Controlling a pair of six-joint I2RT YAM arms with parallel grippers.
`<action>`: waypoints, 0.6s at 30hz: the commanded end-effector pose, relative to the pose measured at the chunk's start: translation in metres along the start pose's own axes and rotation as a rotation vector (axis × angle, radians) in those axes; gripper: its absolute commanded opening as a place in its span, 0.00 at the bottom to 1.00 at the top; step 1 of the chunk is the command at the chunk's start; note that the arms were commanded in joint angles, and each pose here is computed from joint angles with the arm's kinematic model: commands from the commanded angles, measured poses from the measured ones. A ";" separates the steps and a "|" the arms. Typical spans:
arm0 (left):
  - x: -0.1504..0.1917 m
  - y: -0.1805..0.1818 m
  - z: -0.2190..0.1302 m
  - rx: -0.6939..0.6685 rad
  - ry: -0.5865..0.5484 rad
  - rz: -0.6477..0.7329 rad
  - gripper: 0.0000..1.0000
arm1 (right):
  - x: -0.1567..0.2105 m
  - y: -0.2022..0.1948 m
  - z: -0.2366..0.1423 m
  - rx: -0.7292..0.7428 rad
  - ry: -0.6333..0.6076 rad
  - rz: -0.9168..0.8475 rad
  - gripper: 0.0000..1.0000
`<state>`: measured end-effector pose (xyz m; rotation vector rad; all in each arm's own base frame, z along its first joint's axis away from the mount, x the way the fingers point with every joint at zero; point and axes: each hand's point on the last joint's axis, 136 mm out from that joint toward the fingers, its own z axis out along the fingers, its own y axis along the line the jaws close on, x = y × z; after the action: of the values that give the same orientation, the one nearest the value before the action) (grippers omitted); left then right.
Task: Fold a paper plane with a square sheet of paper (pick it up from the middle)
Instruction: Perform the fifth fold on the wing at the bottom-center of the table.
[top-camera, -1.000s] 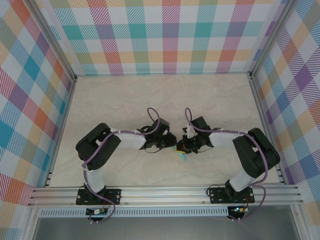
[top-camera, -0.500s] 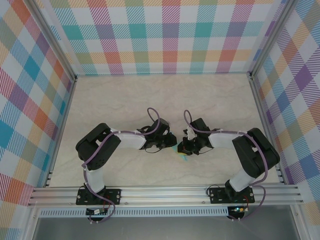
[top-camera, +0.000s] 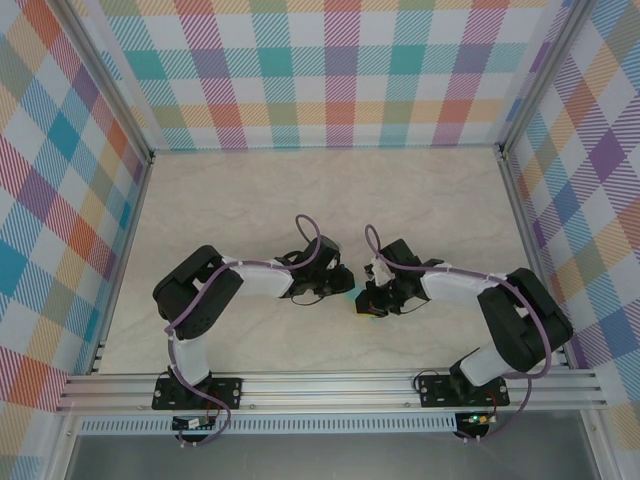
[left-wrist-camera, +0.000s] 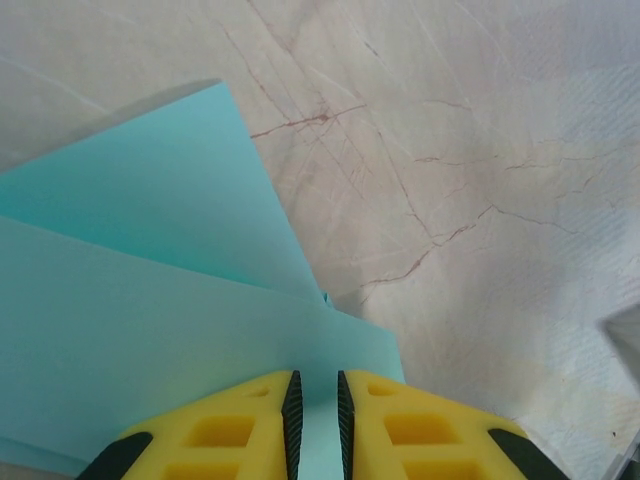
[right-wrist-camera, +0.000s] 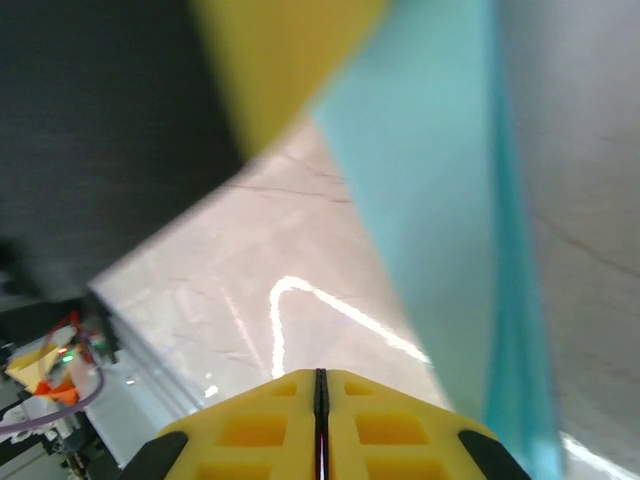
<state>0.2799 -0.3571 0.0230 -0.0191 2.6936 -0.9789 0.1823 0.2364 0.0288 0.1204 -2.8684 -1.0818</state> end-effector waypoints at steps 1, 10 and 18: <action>0.019 0.037 0.012 -0.123 0.060 -0.016 0.21 | 0.000 -0.021 0.000 0.088 0.002 0.020 0.08; 0.021 0.040 0.018 -0.123 0.070 -0.012 0.21 | 0.012 -0.043 0.004 0.042 0.022 0.117 0.09; 0.022 0.039 0.018 -0.117 0.076 -0.010 0.21 | 0.005 -0.012 -0.012 -0.069 -0.014 0.054 0.12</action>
<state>0.2820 -0.3615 0.0229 -0.0124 2.6912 -0.9926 0.1858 0.2195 0.0192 0.0177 -2.8464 -1.1369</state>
